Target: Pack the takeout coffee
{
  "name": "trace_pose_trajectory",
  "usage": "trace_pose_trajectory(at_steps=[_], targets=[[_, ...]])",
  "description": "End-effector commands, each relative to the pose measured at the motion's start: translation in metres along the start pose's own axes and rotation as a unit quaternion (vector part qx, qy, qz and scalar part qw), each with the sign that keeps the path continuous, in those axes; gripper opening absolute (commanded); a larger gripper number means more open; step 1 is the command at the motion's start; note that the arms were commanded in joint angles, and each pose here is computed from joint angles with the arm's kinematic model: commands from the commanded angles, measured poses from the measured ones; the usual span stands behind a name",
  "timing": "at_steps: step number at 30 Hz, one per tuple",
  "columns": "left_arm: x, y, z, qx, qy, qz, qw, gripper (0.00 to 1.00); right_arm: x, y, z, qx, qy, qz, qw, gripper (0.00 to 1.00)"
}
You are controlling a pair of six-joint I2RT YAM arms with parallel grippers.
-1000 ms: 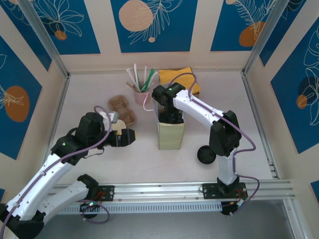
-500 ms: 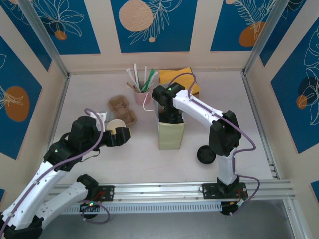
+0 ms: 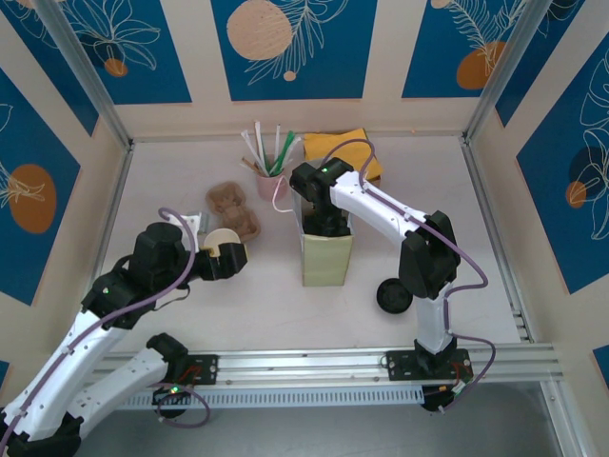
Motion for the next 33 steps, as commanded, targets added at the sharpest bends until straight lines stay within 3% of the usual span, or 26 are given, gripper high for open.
trace_pose_trajectory(at_steps=[1,11,33], targets=[[-0.002,0.001,0.002,-0.004,0.002,-0.003,1.0,1.0,-0.001,-0.03,0.007,0.02,0.003,-0.032,0.999,0.65],[-0.002,0.001,0.002,-0.004,0.002,-0.004,1.0,1.0,-0.001,-0.028,0.006,0.018,0.003,-0.031,0.999,0.66],[-0.003,-0.001,0.0,-0.002,0.006,-0.008,1.0,1.0,-0.001,-0.012,0.0,0.007,0.001,-0.024,1.0,0.78]])
Point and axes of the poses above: each hand's point on the last joint's axis, 136 mm out from that joint toward the fingers, its own y axis back along the fingers, its own x axis along the line the jaws close on, z = x × y, the point moved 3 cm from there along y, back along the fingers, and after that the axes turned 11 degrees about -y, right-handed, at the moved point
